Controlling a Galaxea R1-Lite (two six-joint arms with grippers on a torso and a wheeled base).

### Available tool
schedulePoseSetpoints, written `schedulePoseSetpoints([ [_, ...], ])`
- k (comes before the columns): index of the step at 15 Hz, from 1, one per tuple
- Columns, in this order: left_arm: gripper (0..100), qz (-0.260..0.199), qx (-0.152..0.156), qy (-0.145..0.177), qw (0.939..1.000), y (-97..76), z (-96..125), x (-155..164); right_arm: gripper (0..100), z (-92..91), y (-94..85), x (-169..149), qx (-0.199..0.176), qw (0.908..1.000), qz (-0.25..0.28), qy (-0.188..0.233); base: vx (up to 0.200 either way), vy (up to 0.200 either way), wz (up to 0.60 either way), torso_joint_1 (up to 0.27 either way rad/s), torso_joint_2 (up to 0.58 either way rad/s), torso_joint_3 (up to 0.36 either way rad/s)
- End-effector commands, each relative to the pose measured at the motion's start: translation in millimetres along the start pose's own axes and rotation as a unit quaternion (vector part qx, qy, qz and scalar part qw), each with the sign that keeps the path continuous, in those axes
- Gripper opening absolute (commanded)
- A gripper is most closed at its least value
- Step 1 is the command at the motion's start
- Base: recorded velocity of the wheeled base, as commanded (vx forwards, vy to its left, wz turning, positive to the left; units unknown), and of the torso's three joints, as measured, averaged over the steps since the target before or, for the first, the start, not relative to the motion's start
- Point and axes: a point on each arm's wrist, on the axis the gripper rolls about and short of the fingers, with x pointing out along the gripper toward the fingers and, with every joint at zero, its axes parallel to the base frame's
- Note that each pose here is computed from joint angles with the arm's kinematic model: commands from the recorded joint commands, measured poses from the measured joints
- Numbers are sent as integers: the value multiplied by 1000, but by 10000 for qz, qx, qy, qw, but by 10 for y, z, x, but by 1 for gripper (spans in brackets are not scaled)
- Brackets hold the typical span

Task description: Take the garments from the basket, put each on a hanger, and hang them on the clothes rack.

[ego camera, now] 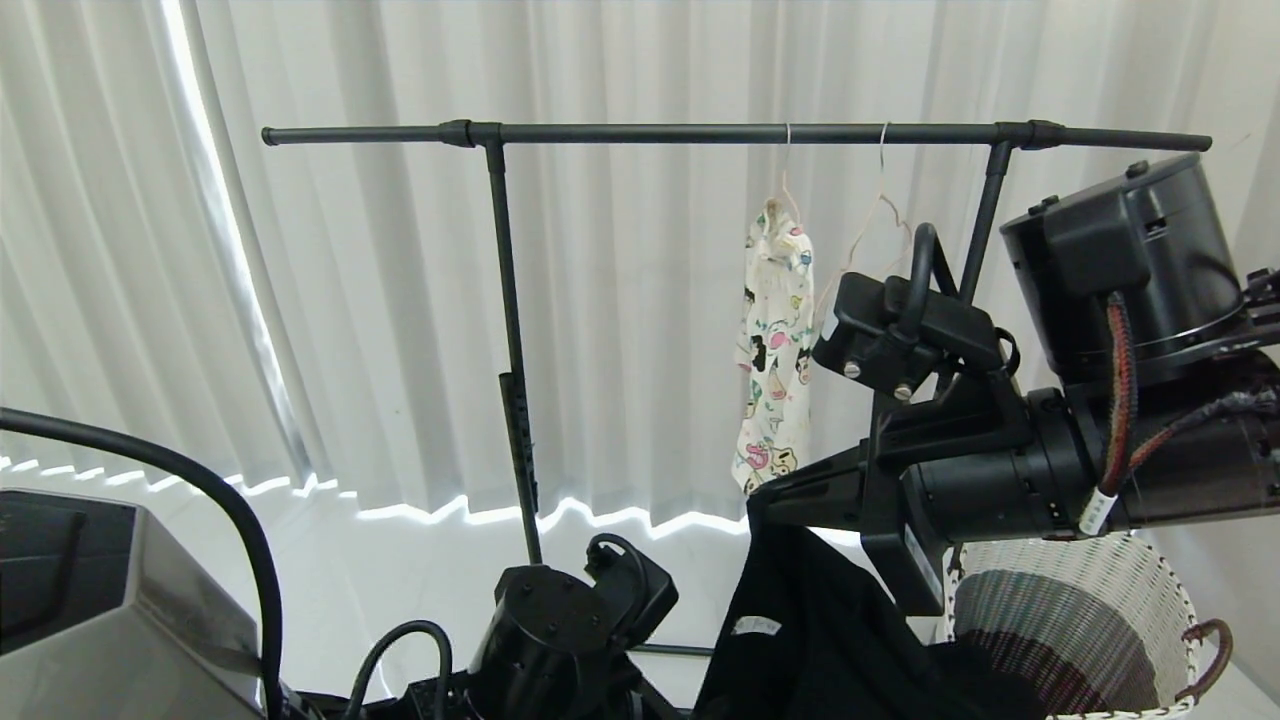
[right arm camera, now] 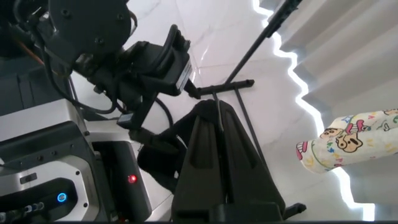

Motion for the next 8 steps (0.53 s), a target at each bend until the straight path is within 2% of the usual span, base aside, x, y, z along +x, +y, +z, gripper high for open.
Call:
schedulePoseSetpoints([
  [1, 0, -16, 7, -117, 9999, -5, 14, 21, 0, -2, 11, -15, -11, 10000, 5, -9, 0, 0, 0, 0, 0, 0],
  [3, 0, 8, 16, -303, 9995, -4, 21, 50, 0, -15, 13, -26, 12, 10000, 2, 6, 0, 0, 0, 0, 0, 0],
  [5, 0, 240, 41, -291, 9993, 15, -93, 0, 0, -70, -9, -33, 85, 9999, -72, 83, 0, 0, 0, 0, 0, 0],
  [6, 0, 434, 33, -368, 9984, 29, -156, -61, 0, -107, -43, -37, 183, 9997, -135, 132, 0, 0, 0, 0, 0, 0],
  [8, 0, 946, -50, -754, 9926, 104, -188, -204, 0, -152, -103, -24, 281, 9992, -268, 93, 0, 0, 0, 0, 0, 0],
])
